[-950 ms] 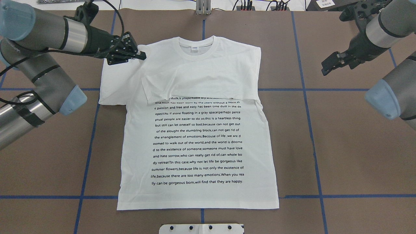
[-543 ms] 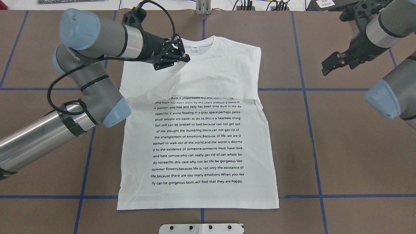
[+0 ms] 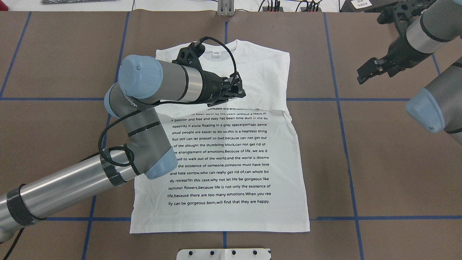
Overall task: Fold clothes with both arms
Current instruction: 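Fold the sleeve with the left gripper across the shirt body, then release the sleeve and lift the left gripper while the right gripper reaches over the shirt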
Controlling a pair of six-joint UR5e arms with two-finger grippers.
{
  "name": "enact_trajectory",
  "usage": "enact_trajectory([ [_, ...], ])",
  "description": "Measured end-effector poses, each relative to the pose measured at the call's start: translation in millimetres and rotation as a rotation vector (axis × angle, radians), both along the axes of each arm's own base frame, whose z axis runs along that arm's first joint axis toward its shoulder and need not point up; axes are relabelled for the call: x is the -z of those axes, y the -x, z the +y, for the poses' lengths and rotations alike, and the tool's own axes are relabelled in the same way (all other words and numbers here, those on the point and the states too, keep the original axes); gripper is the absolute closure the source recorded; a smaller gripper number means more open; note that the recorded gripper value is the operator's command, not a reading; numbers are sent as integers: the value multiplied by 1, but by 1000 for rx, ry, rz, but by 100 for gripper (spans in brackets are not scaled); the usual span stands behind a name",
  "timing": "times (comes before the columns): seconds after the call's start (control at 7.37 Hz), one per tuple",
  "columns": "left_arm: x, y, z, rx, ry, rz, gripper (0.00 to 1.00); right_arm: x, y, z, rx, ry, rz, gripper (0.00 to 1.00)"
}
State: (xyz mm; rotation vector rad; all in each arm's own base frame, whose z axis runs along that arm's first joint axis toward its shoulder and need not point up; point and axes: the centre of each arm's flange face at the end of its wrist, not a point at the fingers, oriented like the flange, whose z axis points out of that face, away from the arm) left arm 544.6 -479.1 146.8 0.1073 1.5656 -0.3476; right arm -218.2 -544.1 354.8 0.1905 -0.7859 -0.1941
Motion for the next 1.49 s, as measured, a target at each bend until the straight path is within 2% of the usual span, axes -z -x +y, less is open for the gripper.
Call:
enact_trajectory([
  [0.14,1,-16,16,-15,-45,-13,100,0,0,0,0,0,0,0],
  [0.41,3,-38,28,-38,-140,-44,100,-1,-1,0,0,1,1,0],
  [0.54,8,-49,28,-46,-174,-58,67,-1,0,0,0,1,1,0],
  [0.68,13,-59,27,-53,-191,-67,1,-1,0,0,0,2,1,0],
  [1.09,7,-60,22,-59,-214,-89,0,1,1,-2,-2,2,0,0],
  [1.22,-6,-48,13,-82,-230,-107,0,6,5,-3,-10,7,-5,0],
  [1.49,-44,4,-10,-157,-248,-156,0,40,47,-5,-48,51,-33,0],
])
